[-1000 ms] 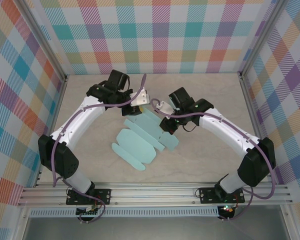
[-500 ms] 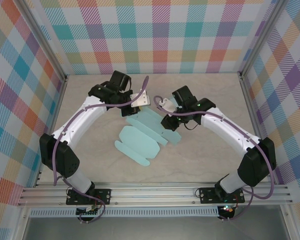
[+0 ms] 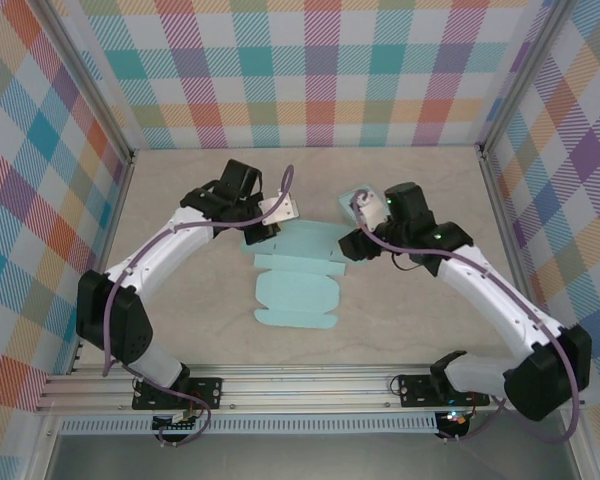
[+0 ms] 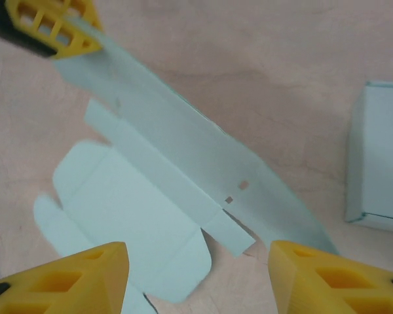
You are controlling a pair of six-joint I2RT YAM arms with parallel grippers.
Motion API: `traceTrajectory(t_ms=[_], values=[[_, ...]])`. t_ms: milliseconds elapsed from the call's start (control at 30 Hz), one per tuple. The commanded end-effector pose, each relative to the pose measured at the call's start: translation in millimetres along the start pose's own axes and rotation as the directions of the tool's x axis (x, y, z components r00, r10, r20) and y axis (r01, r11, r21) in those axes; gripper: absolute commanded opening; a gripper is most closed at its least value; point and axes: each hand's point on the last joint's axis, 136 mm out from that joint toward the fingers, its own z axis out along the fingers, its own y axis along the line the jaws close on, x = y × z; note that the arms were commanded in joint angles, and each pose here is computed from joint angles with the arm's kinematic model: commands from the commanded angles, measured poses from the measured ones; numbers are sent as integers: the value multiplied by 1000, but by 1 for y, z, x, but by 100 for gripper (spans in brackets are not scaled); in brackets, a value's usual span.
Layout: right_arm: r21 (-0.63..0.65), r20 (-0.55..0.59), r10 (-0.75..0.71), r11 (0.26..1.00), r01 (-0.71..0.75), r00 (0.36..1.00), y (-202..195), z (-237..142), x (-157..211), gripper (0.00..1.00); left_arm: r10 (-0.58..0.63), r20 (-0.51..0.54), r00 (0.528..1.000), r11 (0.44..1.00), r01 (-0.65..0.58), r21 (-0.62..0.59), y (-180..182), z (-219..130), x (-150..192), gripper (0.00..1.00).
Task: Fold the paper box
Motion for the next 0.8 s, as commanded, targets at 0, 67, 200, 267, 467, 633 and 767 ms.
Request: traceTrajectory(t_ms=[0, 67, 200, 267, 467, 633, 767], values=[[35, 162, 225, 972, -234, 961, -23, -19, -24, 58, -34, 139, 990, 993, 49, -105, 10, -18, -26, 0], [20, 176, 336, 939, -345, 925, -35, -24, -22, 57, -58, 176, 983, 986, 83, -141, 9, -19, -27, 0], [-18, 158, 446, 893, -449, 881, -42, -22, -18, 60, -62, 228, 972, 966, 116, -233, 10, -20, -28, 0], [-25, 143, 459, 887, -461, 877, -43, -19, -20, 63, -49, 220, 974, 960, 107, -259, 6, -17, -26, 0], [-78, 105, 467, 884, -461, 878, -40, -7, -40, 63, 4, 119, 993, 951, 33, -307, -7, -3, -17, 0], [-64, 67, 467, 884, -463, 882, -49, 11, -52, 68, 26, 63, 998, 940, -3, -341, -10, 3, -11, 0], [-91, 17, 489, 869, -486, 872, -52, 31, -54, 71, 44, 51, 998, 929, -22, -370, -11, 3, -13, 0]])
